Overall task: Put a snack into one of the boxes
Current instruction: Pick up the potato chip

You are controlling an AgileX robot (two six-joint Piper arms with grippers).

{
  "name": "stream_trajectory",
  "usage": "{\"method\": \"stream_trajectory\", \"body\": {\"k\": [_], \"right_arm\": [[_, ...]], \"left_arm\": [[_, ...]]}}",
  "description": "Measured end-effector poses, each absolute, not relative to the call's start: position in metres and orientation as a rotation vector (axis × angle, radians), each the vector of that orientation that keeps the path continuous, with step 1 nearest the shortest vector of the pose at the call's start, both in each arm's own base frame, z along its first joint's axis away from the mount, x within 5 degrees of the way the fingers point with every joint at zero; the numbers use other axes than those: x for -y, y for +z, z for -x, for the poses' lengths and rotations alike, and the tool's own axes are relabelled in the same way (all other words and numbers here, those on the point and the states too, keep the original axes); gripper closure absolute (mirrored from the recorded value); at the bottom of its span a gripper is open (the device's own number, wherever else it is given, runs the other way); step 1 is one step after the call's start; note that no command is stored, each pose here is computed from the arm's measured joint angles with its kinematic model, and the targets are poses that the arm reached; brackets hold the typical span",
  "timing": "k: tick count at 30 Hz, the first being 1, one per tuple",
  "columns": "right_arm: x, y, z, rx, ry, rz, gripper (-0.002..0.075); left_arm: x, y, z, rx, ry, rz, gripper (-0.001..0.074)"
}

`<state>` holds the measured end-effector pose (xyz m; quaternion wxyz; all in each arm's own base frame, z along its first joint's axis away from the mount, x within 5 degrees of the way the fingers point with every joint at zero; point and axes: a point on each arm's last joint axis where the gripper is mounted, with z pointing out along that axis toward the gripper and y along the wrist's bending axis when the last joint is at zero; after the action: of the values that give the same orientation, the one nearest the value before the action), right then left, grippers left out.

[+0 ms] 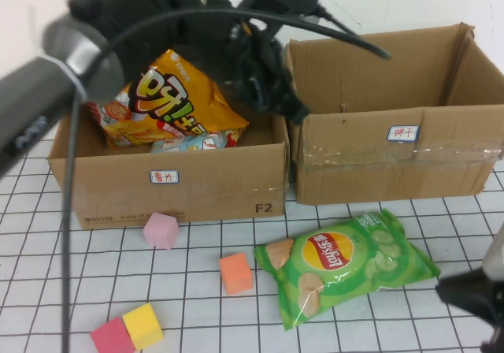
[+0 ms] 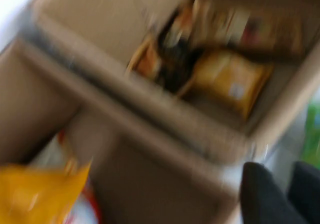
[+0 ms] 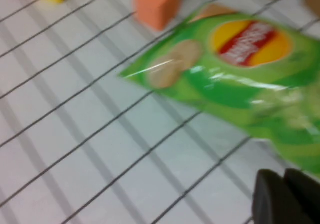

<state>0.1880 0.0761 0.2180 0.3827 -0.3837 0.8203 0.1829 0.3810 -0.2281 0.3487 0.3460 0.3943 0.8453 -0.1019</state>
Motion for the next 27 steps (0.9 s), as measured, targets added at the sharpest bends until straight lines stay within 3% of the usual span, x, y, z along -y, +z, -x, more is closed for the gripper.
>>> {"method": "stream_trajectory", "body": {"k": [1,4,5,8,11,16,27], "right_arm": [[-0.075,0.219,-0.190,-2.093,0.453,0.948,0.0666],[-0.072,0.219,-0.200,-2.119,0.451,0.740,0.0474],[-0.071,0.218,-0.209,-2.146,0.498,0.535,0.0315],[-0.070,0.210,-0.219,-2.176,0.525,0.407,0.0162],[-0.071,0.196,-0.228,-2.217,0.517,0.415,0.0113],[-0.068,0.171,-0.247,-2.321,0.513,0.377,0.0095],[-0.090,0.132,-0.290,-2.401,0.888,0.287,0.0093]], "left_arm": [[0.225,0.351,-0.377,-2.224,-0.249,-1.033,0.0687],[0.218,0.354,-0.366,-2.317,-0.250,-1.036,0.0720],[0.218,0.355,-0.358,-2.343,-0.282,-1.037,0.0728],[0.222,0.356,-0.341,-2.336,-0.311,-1.052,0.0731],[0.224,0.355,-0.322,-2.319,-0.317,-1.080,0.0735],[0.210,0.359,-0.289,-2.313,-0.322,-1.095,0.0736],[0.159,0.373,-0.215,-2.258,-0.325,-1.052,0.0735]]}}
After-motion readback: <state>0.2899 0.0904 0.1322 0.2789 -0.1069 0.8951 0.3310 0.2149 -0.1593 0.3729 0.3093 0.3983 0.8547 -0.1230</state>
